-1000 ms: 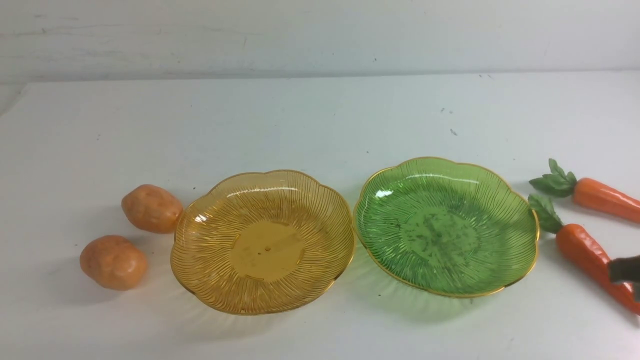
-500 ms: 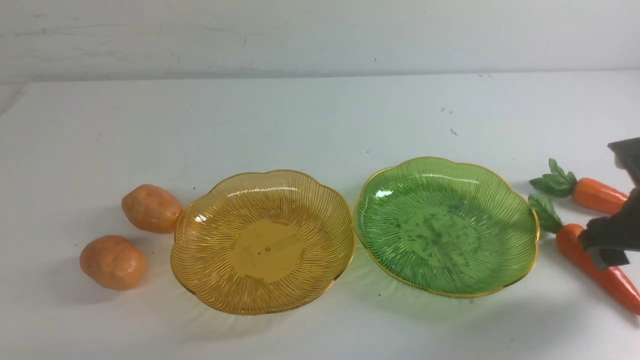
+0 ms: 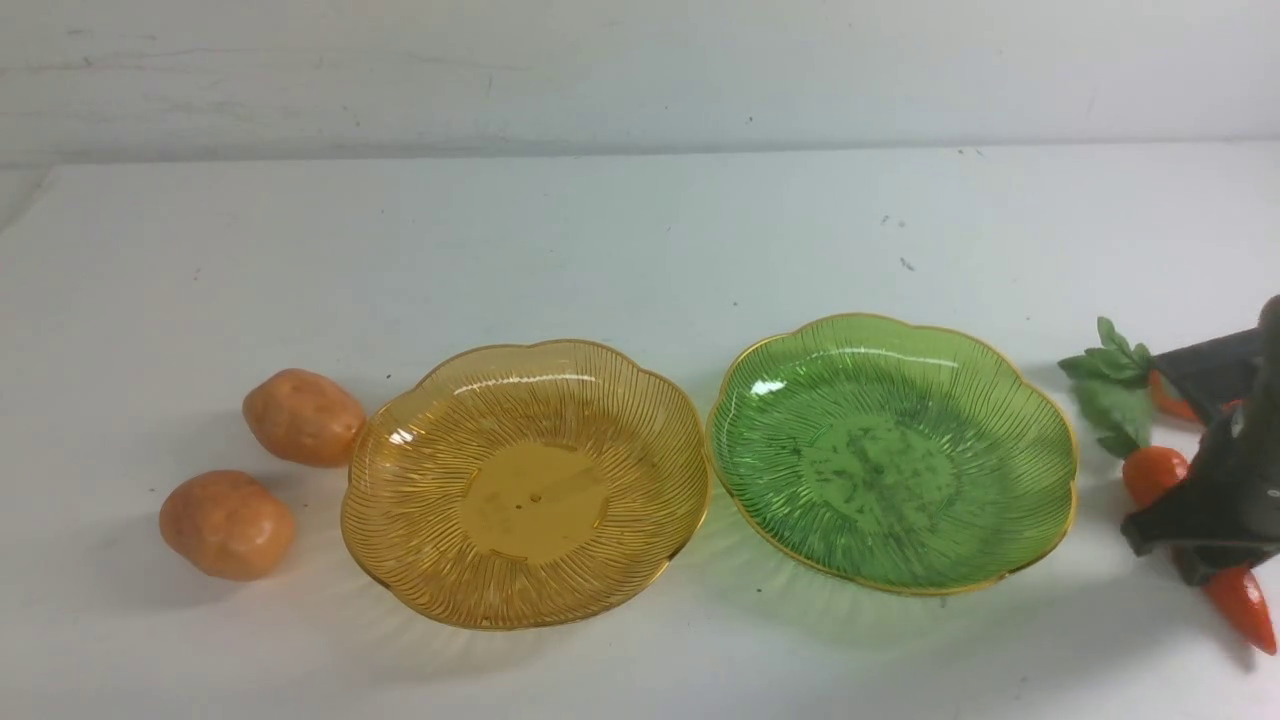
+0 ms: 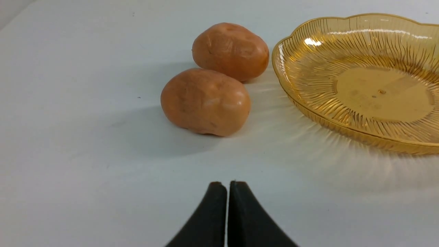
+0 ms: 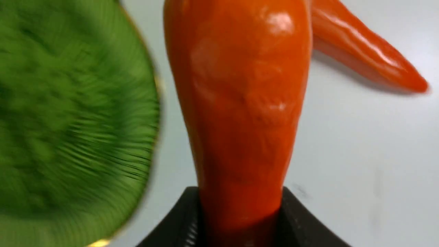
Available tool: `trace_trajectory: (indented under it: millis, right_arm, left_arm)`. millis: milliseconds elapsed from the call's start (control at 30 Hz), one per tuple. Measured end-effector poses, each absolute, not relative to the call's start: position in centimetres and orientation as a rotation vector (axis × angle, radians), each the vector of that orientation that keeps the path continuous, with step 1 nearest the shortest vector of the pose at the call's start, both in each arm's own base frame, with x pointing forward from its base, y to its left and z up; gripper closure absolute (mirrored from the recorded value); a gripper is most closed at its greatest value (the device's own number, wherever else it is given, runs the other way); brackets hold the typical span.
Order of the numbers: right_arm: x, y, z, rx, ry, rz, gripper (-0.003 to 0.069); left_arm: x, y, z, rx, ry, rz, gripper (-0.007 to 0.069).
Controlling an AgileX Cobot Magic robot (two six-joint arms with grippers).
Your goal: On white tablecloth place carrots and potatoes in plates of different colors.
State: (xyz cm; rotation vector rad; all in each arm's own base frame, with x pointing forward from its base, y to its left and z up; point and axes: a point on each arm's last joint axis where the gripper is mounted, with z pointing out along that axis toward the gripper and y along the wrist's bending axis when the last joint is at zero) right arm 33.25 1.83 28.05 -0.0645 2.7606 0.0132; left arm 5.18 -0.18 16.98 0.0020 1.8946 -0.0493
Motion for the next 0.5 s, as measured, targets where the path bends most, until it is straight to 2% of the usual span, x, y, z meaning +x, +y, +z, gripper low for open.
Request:
trace_trajectory:
  millis: [167, 300, 400, 500]
  right_arm:
    - [34.2, 7.1, 27.9, -0.234, 2.642, 0.263, 0.0428]
    - [34.8, 11.8, 25.8, -0.395, 2.609, 0.355, 0.0421]
    - [35.0, 13.6, 23.9, -0.473, 2.626, 0.353, 0.0363]
    - [35.4, 14.3, 22.5, -0.504, 2.646, 0.33, 0.0233]
  left_arm:
    - [5.2, -0.2, 17.0, 0.002, 1.895, -0.049, 0.0628]
    - [5.2, -0.2, 17.0, 0.002, 1.895, -0.049, 0.0628]
    - [5.2, -0.2, 17.0, 0.002, 1.895, -0.049, 0.0628]
    - [5.2, -0.2, 17.0, 0.002, 1.895, -0.049, 0.0628]
